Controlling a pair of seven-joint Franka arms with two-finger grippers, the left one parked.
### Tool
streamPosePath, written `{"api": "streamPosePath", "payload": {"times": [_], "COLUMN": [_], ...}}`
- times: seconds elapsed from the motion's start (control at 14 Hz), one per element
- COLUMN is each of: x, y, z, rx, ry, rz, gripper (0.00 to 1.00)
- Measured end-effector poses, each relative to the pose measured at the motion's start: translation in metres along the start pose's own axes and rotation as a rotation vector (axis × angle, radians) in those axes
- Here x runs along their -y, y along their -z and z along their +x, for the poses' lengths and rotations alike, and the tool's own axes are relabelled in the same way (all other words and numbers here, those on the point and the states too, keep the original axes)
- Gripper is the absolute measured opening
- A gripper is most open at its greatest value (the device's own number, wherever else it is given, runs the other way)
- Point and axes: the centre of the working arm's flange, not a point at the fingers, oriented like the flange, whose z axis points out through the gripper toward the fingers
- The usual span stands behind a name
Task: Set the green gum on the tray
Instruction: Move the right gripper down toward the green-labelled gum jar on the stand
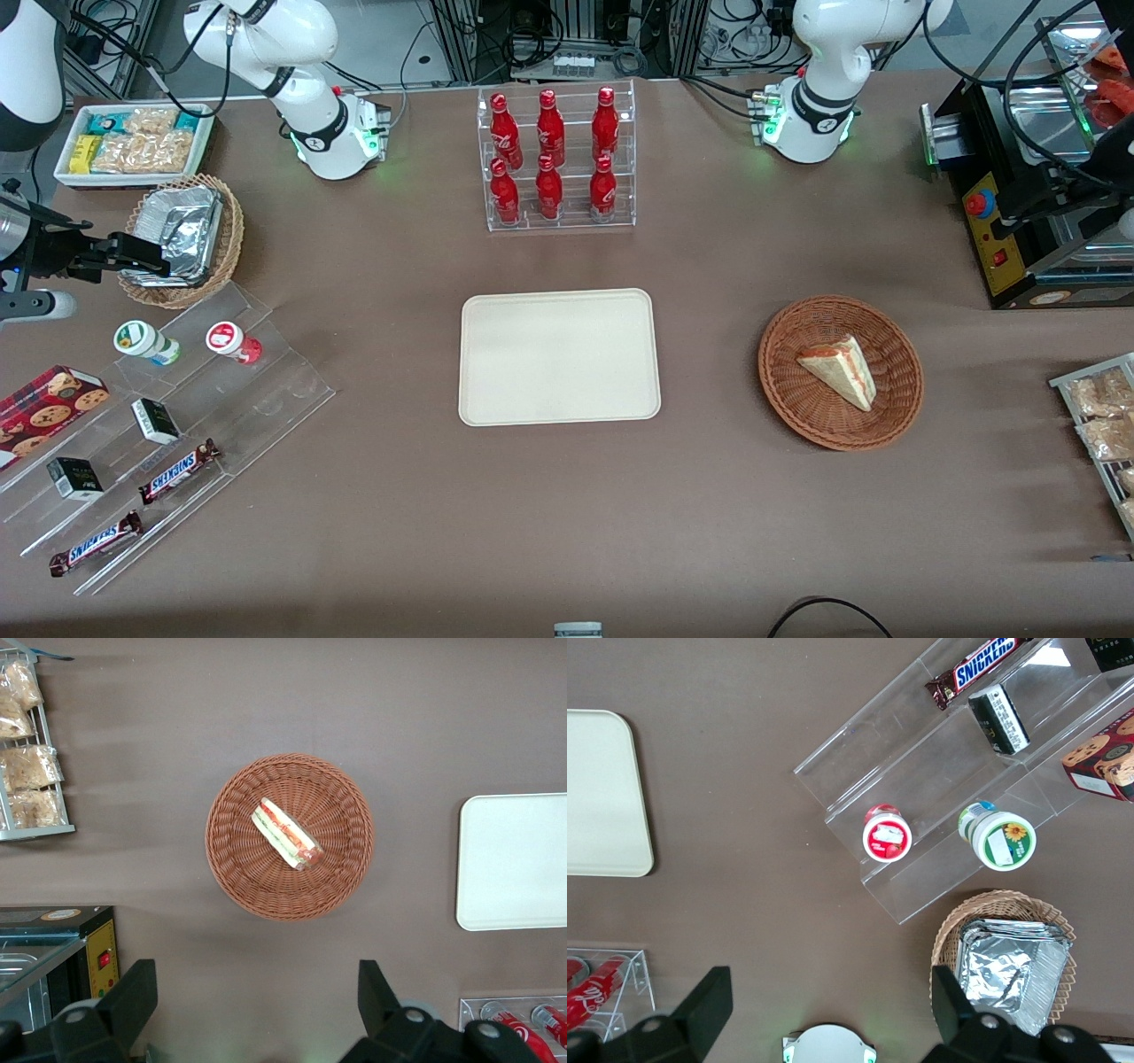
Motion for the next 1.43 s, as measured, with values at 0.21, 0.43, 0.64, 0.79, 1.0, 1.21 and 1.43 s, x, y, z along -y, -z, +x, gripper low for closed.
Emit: {"api": "streamPosePath", "payload": {"times": [0.21,0.43,0.64,0.79,1.0,1.21,1.43], "x": [-0.001,-0.001,-0.002,-0.003,-0.010,-0.035,-0.068], "y": [0.000,-0.002,-0.013,-0.028,-0.053,-0.075,-0.094], "z": [0.000,0.002,0.010,0.017,0.022,0.023,0.022], "rx": [0.001,0.000,0.002,-0.002,-0.004,-0.030,-0.065], "ry": [-0.016,-0.025,-0.025,-0.012,0.102,0.257,0.444], "rz": [-0.013,-0.014,-0.015,-0.016,-0.016,-0.019,-0.030], "gripper": [1.00,1.00,1.00,1.00,1.00,1.00,1.00]}}
